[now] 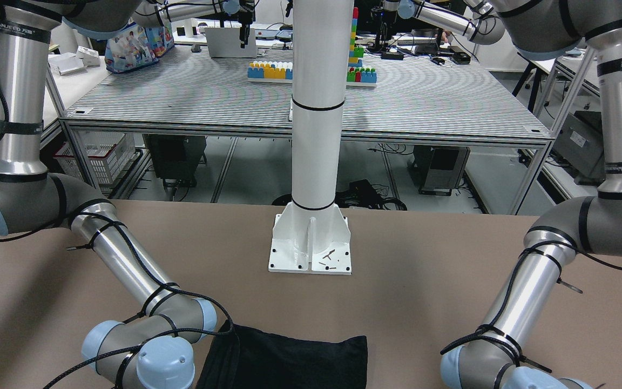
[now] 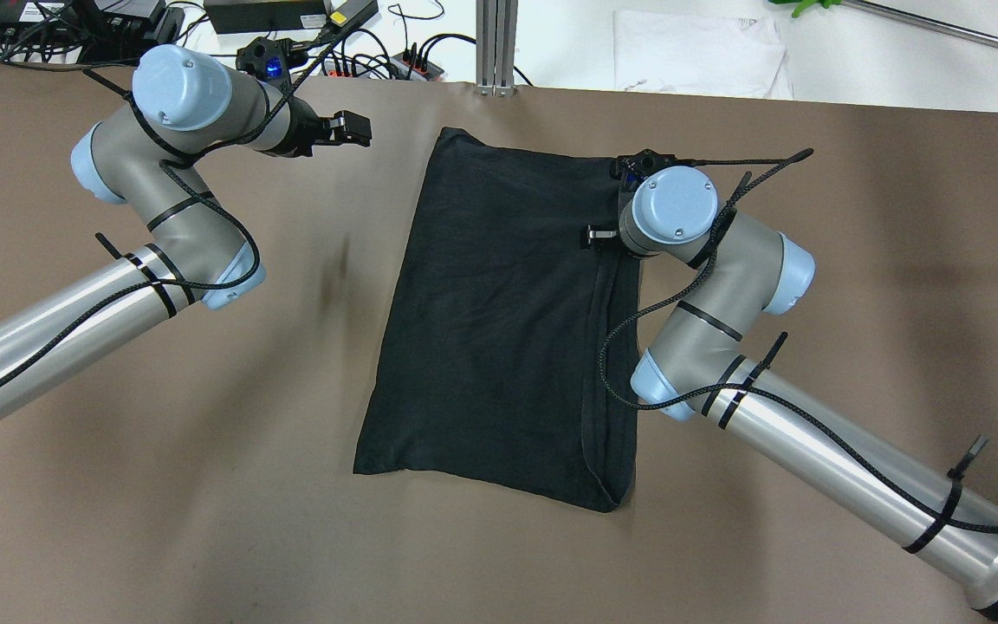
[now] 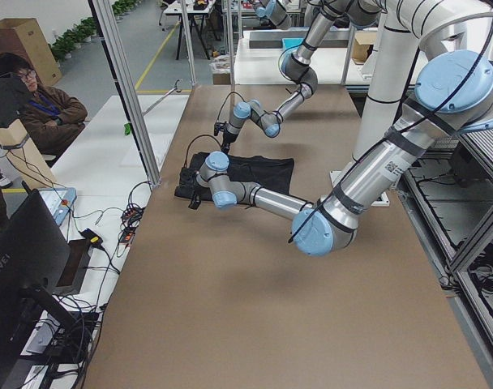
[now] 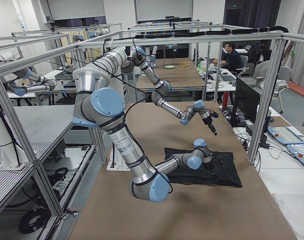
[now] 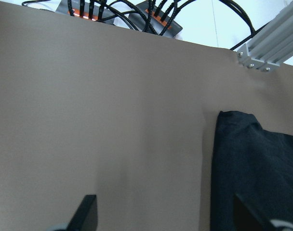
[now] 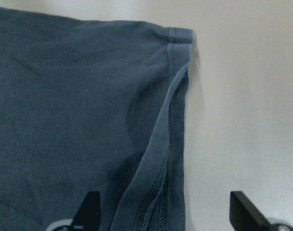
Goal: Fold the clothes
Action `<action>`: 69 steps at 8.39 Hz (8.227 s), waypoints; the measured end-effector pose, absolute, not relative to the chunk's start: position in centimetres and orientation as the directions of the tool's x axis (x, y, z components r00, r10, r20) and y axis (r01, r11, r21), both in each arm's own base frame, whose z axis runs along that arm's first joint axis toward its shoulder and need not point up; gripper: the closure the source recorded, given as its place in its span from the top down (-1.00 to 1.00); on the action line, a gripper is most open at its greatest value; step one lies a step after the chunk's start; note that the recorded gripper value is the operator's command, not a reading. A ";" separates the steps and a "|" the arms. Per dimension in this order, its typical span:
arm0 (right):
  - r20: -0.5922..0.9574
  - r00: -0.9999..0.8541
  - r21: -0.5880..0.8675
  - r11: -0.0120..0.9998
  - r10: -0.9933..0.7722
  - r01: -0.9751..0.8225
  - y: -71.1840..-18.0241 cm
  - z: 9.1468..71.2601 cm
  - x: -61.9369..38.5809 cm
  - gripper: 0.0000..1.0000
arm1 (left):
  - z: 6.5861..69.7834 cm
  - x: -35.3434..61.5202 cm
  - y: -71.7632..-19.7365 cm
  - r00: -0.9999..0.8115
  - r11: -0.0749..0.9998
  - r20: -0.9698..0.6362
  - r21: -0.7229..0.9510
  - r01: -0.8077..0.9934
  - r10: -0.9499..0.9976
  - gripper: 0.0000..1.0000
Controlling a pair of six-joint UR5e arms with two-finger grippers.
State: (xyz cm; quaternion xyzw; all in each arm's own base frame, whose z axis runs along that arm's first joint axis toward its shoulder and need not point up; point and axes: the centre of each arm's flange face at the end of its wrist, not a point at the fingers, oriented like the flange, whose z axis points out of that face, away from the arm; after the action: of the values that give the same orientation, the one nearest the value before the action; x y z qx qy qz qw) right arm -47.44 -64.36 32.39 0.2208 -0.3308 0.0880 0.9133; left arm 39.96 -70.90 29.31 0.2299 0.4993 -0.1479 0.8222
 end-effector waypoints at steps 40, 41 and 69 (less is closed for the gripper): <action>0.654 0.746 0.175 0.935 0.123 -0.308 -52.3 34.3 -41.9 0.89 | 27.8 41.8 -70.4 0.458 0.846 -0.889 0.248 0.472 0.006 1.00; 0.685 0.719 0.174 0.933 0.114 -0.314 -51.7 31.6 -41.4 0.89 | 27.8 41.8 -70.3 0.459 0.846 -0.889 0.249 0.471 0.006 1.00; 0.878 0.269 -0.255 0.862 0.396 -0.437 -33.8 34.1 -47.2 0.89 | 27.8 43.2 -69.5 0.461 0.838 -0.888 0.257 0.482 0.007 1.00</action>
State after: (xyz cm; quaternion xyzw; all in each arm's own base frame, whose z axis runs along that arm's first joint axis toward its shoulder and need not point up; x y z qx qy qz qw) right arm -47.15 -33.76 34.06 0.0188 -0.5450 0.2617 0.7963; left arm 43.20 -69.48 27.76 0.2449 0.4986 -0.1449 0.8188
